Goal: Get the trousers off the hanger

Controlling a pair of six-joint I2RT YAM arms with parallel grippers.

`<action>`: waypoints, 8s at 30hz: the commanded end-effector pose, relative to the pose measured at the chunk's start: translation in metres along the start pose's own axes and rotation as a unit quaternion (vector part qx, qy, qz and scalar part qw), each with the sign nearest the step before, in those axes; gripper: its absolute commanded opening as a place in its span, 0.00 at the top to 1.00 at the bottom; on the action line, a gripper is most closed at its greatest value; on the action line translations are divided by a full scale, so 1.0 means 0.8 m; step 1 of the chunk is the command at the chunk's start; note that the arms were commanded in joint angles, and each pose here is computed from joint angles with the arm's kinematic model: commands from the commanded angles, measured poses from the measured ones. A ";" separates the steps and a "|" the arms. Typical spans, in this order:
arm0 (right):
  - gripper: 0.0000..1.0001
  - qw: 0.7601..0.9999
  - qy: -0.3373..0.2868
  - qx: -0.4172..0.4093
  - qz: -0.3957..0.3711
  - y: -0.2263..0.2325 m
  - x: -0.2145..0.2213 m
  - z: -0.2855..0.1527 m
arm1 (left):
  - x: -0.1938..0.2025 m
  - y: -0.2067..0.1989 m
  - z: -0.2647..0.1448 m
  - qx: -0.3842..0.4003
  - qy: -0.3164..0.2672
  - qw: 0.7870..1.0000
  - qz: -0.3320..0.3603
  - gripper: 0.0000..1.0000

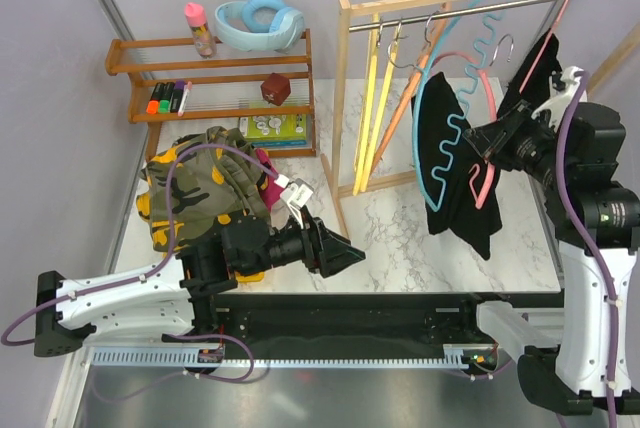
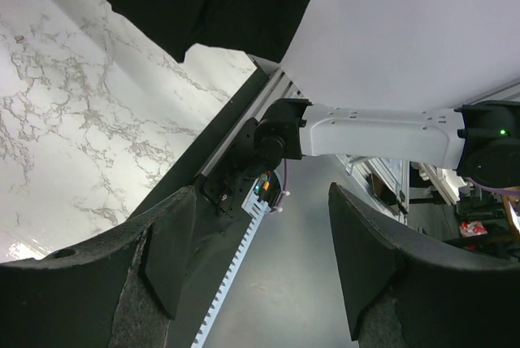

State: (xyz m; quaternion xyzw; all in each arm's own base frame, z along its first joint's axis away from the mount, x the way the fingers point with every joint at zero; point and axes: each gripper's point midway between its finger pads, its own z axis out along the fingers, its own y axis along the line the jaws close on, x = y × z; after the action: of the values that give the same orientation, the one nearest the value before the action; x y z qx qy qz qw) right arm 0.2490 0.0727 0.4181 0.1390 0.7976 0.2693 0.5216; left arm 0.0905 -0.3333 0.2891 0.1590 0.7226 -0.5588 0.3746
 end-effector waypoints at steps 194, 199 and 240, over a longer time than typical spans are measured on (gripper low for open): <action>1.00 0.995 -0.015 0.033 -0.098 -0.067 0.098 -0.059 | -0.334 0.243 -0.310 -0.639 -0.196 0.743 0.041 0.98; 1.00 0.993 -0.036 0.037 -0.109 -0.064 0.082 -0.060 | -0.294 0.315 -0.364 -0.688 -0.225 0.688 -0.060 0.98; 1.00 0.968 0.113 0.179 -0.135 -0.148 0.136 -0.034 | -0.249 0.089 -0.154 -0.189 -0.186 0.964 0.034 0.23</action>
State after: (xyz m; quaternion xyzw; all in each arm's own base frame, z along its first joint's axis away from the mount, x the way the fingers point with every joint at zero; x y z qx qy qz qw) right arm 0.1830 0.0147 0.2822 0.1018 0.8942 0.0451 0.4335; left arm 0.2432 -0.1017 0.4049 -0.0785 0.7264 -0.3487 0.5870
